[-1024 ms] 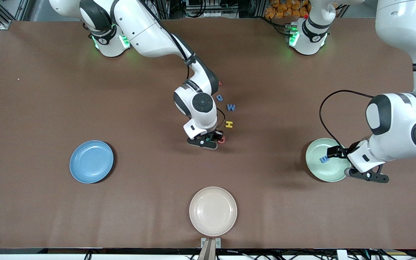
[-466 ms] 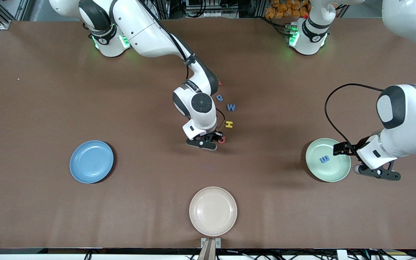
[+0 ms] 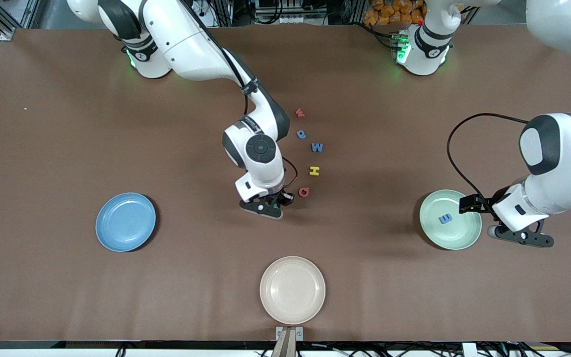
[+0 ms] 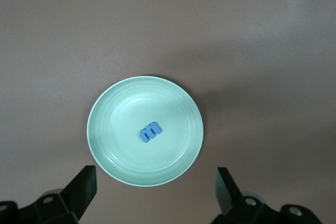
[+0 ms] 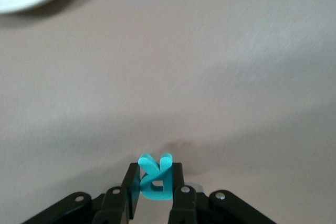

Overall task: Sort uppercase to blue plate, lowercase to green plate
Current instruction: 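Carry the teal R to the blue plate with the right gripper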

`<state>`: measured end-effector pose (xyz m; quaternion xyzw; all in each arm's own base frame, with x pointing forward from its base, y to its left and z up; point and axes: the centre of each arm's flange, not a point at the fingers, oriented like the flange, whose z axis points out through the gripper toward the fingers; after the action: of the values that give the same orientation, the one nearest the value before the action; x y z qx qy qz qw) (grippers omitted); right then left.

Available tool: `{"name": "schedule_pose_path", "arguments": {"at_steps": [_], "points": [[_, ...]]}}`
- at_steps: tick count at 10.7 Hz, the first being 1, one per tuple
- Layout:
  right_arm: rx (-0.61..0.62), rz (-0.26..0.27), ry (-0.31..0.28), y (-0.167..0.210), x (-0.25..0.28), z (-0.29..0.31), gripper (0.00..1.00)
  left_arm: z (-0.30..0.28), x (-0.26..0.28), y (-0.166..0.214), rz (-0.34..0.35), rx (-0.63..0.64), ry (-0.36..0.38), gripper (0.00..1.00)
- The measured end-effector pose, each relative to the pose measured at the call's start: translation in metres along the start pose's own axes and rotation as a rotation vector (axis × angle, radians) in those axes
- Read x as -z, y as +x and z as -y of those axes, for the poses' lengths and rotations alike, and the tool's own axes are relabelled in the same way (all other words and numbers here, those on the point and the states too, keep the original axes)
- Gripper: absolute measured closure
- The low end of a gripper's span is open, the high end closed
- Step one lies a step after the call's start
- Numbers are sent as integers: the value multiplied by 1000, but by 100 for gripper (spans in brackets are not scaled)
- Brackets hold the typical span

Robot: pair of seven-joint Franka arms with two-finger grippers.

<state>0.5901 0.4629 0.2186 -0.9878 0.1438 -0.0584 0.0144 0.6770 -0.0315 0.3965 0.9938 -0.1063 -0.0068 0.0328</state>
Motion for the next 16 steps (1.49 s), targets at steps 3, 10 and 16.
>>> {"name": "schedule_pose_path", "arguments": {"at_steps": [3,10,16], "points": [[65,-12,-108,48,14,-43,71,-22,13,0,-13,24,-22,0],[228,54,-206,156,9,-172,71,-206,-7,0,32,153,-61,0],[427,157,-191,221,24,-334,71,-295,-56,-4,12,193,-56,0]]}}
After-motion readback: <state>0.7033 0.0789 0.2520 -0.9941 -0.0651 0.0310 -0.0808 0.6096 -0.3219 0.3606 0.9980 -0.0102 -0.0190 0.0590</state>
